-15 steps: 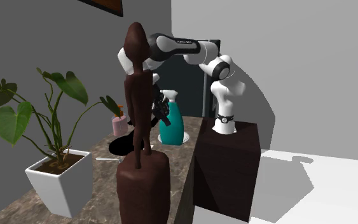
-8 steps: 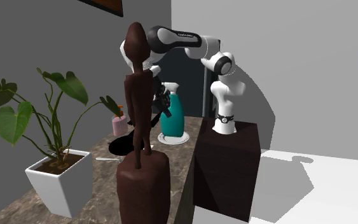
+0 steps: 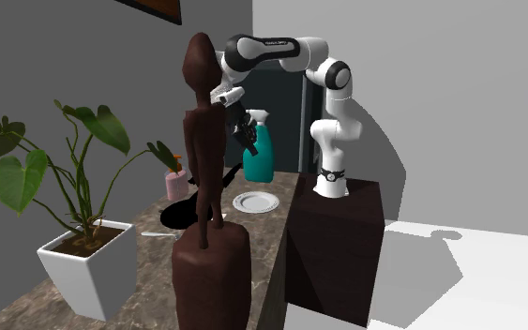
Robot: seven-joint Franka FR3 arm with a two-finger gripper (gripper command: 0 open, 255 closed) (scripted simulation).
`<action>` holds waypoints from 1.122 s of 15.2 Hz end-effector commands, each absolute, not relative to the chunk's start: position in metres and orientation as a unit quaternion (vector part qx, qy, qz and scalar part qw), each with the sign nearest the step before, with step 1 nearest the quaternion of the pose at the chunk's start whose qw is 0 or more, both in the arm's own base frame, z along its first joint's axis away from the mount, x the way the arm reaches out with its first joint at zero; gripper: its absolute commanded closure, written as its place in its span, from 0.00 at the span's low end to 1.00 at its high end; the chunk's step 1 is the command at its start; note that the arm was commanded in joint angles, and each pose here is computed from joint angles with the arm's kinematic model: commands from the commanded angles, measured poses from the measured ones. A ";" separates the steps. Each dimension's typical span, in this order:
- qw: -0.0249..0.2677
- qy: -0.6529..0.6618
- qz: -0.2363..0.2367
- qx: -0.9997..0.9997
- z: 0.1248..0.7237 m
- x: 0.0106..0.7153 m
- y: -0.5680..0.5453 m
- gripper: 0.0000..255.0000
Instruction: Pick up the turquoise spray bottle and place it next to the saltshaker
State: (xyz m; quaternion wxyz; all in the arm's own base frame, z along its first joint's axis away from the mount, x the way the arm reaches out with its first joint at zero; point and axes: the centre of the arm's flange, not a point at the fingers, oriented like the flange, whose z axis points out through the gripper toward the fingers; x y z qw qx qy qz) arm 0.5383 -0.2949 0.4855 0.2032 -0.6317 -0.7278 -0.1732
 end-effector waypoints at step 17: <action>0.204 -0.728 -0.173 -0.631 0.534 0.311 -0.352 1.00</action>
